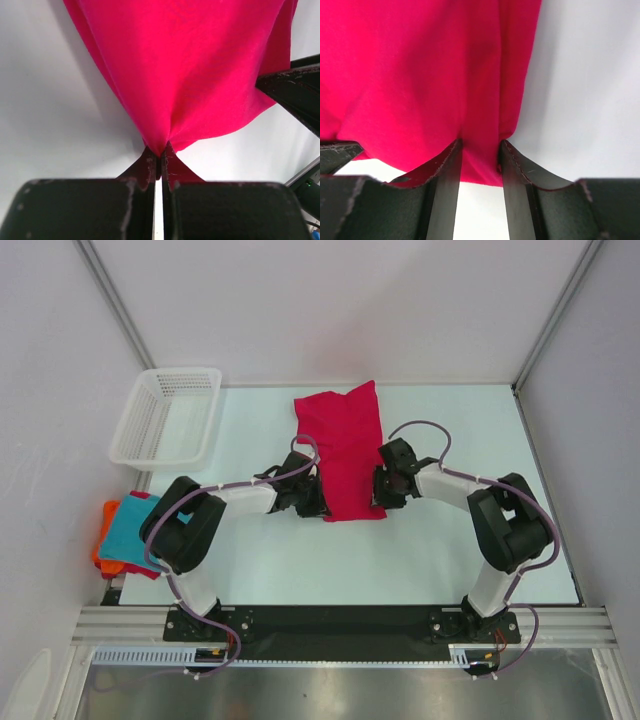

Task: Fold and stack the t-shirts
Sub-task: Grab one side of the 2/3 rectangular tshirt with both arms, then fold the long partially folded tshirt into a neat square

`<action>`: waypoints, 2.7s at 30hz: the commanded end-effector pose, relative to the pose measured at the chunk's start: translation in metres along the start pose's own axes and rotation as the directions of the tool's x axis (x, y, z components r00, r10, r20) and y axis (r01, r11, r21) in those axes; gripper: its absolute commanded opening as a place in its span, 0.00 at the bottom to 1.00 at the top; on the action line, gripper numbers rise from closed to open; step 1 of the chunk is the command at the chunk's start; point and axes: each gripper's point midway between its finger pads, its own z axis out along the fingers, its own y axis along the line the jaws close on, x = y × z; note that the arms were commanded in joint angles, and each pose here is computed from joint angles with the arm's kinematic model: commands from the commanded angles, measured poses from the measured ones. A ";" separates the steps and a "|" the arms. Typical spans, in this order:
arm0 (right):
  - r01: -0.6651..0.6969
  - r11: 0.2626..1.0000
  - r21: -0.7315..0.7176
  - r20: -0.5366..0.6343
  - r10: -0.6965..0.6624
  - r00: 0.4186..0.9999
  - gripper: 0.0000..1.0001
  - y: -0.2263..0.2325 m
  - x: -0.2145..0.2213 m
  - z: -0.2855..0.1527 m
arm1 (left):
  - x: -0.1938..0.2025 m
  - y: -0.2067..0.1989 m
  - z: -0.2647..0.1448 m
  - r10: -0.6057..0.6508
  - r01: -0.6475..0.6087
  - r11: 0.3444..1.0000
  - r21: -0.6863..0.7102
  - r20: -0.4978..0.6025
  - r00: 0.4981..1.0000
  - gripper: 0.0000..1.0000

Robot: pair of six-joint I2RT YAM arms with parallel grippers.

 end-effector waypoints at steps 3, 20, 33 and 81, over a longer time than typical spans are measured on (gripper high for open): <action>0.010 0.995 0.101 -0.070 -0.002 0.998 0.42 -0.027 0.027 -0.007 | 0.011 0.005 0.006 -0.007 0.006 1.000 -0.007 -0.037 0.999 0.00; 0.011 0.988 0.152 -0.079 0.001 0.997 0.43 -0.045 0.044 -0.016 | 0.012 0.006 0.006 -0.008 0.008 1.000 -0.009 -0.035 0.999 0.00; 0.001 0.992 0.127 -0.110 0.014 0.994 0.37 -0.031 0.055 0.002 | 0.012 0.007 0.001 0.006 -0.006 1.000 -0.011 -0.031 1.000 0.00; 0.118 0.993 -0.008 0.166 -0.115 0.979 0.00 0.057 -0.015 -0.124 | -0.053 -0.046 -0.119 0.049 -0.052 0.999 0.013 0.163 0.985 0.00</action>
